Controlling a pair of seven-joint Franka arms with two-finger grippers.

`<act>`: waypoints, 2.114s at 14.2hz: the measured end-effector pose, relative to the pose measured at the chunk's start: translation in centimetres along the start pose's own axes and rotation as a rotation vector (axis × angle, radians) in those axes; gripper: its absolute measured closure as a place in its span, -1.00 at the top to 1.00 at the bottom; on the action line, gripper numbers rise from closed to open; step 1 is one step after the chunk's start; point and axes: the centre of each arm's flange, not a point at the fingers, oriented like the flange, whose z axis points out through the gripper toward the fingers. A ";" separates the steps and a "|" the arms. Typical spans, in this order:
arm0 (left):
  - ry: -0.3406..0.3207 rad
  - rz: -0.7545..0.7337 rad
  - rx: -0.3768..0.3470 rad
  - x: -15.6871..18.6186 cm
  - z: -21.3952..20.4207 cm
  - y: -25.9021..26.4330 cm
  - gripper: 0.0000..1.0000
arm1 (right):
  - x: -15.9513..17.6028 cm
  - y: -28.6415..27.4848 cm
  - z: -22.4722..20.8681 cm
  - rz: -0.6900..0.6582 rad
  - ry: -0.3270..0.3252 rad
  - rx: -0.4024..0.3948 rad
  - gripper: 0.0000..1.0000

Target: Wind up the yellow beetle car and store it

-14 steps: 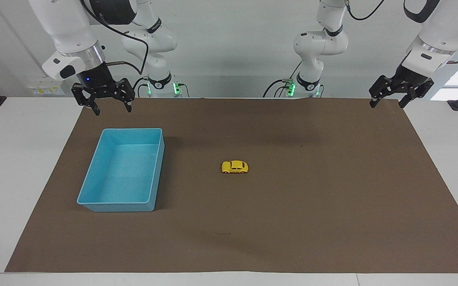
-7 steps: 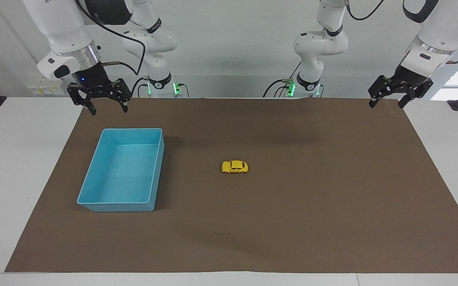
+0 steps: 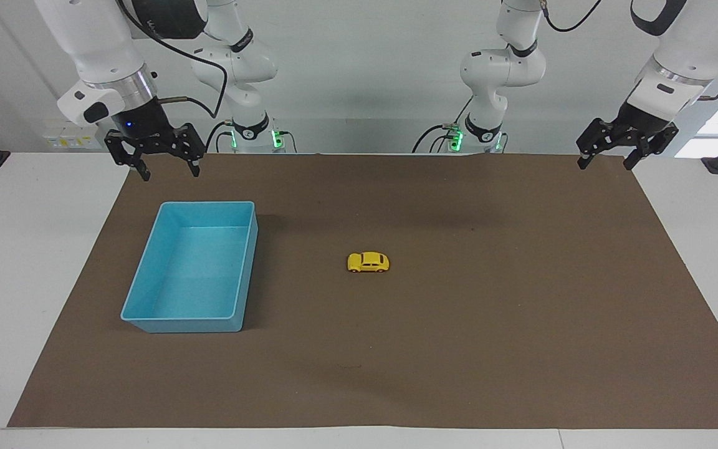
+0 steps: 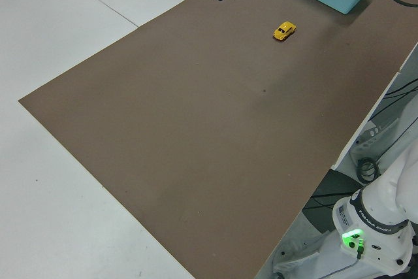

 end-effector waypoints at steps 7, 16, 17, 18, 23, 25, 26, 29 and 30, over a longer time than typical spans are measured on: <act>-0.004 0.000 0.000 0.1 0.2 0.3 1.00 | 0.0 0.0 0.0 0.001 0.000 0.000 1.00; -0.008 -0.075 -0.001 0.9 2.2 3.1 1.00 | 0.0 0.1 0.0 0.001 0.000 0.000 1.00; -0.010 -0.105 -0.001 0.9 2.5 3.4 1.00 | 0.0 0.1 0.0 0.001 0.000 0.000 1.00; -0.006 -0.138 -0.001 1.0 2.8 3.7 1.00 | 0.0 0.1 0.0 0.001 0.000 0.000 1.00; 0.002 -0.325 -0.004 1.5 4.3 6.1 1.00 | 0.0 0.1 0.0 0.001 0.000 0.000 1.00; 0.004 -0.445 -0.010 1.8 4.7 6.8 1.00 | 0.0 0.1 0.0 0.001 0.000 0.000 1.00; 0.005 -0.509 -0.018 1.9 4.8 6.9 1.00 | 0.0 0.1 0.0 0.001 0.000 0.000 1.00; 0.010 -0.693 -0.039 2.1 5.1 7.1 1.00 | 0.0 0.1 0.0 0.001 0.000 0.000 1.00; 0.009 -0.763 -0.044 2.1 5.2 7.2 1.00 | 0.0 0.1 0.0 0.001 0.000 0.000 1.00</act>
